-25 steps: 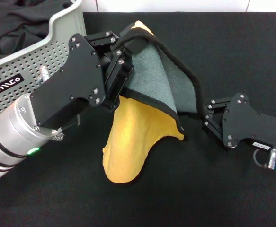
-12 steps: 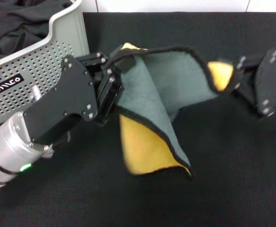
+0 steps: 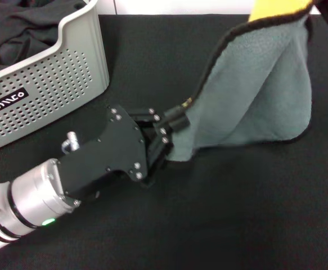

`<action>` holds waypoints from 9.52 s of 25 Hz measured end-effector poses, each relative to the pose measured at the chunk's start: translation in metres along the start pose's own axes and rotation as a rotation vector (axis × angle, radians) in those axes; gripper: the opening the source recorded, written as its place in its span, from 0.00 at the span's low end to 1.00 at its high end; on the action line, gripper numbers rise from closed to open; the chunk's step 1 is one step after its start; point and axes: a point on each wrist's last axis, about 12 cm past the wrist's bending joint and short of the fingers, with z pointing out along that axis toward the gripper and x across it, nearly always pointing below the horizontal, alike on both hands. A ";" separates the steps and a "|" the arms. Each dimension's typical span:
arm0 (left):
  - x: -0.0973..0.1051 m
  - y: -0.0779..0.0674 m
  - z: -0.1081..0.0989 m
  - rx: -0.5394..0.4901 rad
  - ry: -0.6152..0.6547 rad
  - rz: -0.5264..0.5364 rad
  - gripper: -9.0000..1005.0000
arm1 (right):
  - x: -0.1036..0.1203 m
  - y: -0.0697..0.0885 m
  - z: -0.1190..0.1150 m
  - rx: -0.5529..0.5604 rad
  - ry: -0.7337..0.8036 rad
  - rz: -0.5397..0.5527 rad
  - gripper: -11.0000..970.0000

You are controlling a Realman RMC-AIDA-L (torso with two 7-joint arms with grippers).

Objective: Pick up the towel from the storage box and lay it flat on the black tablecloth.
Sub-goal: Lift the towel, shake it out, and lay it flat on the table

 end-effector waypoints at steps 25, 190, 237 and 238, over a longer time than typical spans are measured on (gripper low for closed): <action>0.018 0.005 0.011 0.036 0.163 0.001 0.12 | -0.012 -0.017 0.042 -0.042 -0.086 0.001 0.03; 0.031 0.057 -0.016 -0.369 0.375 0.209 0.07 | 0.126 0.021 -0.060 0.375 0.710 0.411 0.03; 0.040 0.076 -0.013 -0.277 0.682 1.069 0.10 | 0.136 -0.001 -0.051 0.455 0.811 0.321 0.03; 0.039 0.076 -0.013 -0.276 0.691 1.098 0.10 | 0.136 -0.001 -0.051 0.456 0.811 0.321 0.03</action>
